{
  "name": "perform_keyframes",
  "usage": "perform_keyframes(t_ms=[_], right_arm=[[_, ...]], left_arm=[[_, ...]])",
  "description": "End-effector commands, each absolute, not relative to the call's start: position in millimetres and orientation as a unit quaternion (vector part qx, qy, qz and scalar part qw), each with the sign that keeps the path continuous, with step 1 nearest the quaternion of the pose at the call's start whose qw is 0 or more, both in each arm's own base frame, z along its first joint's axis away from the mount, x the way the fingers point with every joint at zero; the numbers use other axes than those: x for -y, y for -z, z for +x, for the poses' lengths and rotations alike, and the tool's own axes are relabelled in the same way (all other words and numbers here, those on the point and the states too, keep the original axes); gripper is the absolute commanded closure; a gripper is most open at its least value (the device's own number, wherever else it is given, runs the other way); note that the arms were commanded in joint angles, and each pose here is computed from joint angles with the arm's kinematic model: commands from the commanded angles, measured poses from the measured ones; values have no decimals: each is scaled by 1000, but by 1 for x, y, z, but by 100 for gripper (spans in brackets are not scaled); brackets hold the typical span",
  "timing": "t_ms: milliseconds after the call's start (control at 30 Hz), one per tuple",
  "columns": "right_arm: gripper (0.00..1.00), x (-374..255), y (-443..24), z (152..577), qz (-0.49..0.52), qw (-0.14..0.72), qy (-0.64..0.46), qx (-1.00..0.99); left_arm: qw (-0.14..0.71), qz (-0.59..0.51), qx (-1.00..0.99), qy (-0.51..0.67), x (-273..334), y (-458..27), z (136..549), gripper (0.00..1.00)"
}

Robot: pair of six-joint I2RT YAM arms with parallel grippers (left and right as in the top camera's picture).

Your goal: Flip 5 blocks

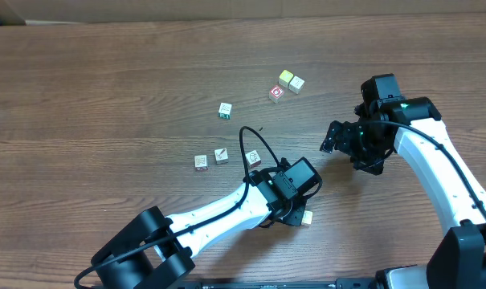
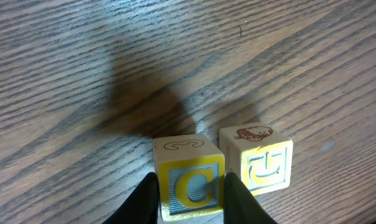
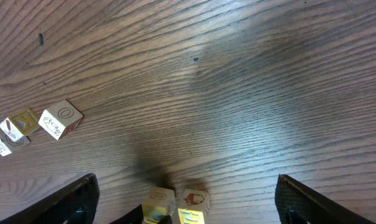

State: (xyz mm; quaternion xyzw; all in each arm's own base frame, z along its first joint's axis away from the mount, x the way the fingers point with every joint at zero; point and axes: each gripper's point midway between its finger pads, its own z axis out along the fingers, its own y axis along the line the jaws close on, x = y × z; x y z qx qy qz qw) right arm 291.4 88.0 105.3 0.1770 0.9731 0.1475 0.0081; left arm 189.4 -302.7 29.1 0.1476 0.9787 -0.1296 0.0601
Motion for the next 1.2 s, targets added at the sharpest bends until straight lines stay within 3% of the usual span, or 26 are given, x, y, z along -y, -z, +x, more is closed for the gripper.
perform_keyframes(t_ms=[0, 467, 767, 1167], right_arm=[[9, -89, -111, 297, 171, 20, -152, -973], [8, -89, -111, 297, 171, 20, -152, -973], [8, -89, -111, 297, 171, 20, -152, -973], [8, -89, -111, 297, 171, 20, -152, -973]], left_arm=[[68, 143, -979, 125, 301, -29, 192, 74], [62, 143, -981, 119, 300, -22, 191, 71], [60, 125, -986, 97, 285, -17, 200, 83], [29, 93, -989, 115, 288, -17, 191, 89]])
